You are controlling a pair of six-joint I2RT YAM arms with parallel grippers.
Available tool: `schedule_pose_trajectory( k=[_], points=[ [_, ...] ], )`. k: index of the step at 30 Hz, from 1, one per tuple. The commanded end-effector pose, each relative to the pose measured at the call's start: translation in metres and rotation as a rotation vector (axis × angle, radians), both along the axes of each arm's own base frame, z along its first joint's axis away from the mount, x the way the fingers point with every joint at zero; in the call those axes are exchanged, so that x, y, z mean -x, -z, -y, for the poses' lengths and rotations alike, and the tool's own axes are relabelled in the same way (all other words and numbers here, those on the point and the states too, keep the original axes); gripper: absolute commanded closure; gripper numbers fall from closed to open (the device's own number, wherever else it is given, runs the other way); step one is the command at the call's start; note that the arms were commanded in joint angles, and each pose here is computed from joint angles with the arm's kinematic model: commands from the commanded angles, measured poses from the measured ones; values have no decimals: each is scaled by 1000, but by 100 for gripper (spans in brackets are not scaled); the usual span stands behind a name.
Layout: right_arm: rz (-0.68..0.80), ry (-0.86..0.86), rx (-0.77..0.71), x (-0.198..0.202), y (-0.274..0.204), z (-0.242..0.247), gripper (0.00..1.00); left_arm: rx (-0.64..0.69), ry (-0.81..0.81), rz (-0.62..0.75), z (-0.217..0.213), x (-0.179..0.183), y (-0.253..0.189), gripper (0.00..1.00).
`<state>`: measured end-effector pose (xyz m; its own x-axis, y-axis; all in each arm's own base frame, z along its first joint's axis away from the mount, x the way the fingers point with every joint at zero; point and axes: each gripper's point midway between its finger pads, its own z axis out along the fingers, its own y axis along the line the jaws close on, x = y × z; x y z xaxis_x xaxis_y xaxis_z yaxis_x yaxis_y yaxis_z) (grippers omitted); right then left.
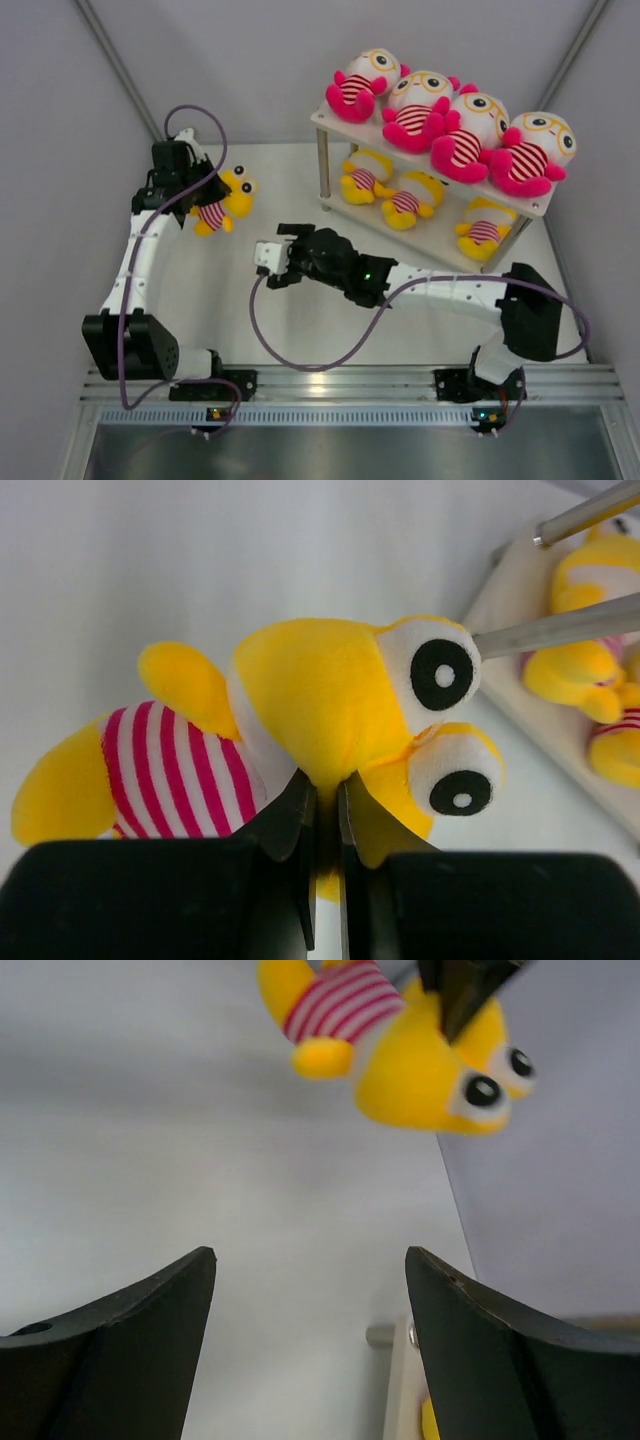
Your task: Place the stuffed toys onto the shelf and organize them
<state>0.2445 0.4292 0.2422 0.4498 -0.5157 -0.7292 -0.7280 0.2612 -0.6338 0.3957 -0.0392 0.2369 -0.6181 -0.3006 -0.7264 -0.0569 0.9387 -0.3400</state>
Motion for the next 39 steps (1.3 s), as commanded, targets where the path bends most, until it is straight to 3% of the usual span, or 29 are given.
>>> schedule_pose_trajectory(
  k=[1,5,12,19,27,29,31,34,39],
  points=[
    [165,-177,-117,22,-36,-68,23,233,-55,-36,24,24,-24,98],
    [378,-231,-84,39,-47,-106,20,300,-57,-50,33,40,-41,98],
    [509,-184,37,19,-19,-137,17,360,-49,-82,41,53,-40,98],
    [466,-128,137,-19,21,-153,16,367,-47,-81,42,56,-41,98],
    [503,82,168,-78,40,-141,12,357,-50,-62,41,58,-47,98],
    [501,147,180,-91,46,-133,19,361,-46,-66,42,60,-46,98],
    [441,186,139,-98,43,-132,45,362,-40,-63,42,62,-47,98],
    [388,225,49,-105,28,-124,100,353,-41,-63,41,66,-43,98],
    [391,209,13,-95,5,-112,100,324,-46,-55,37,68,-40,97]
  ],
)
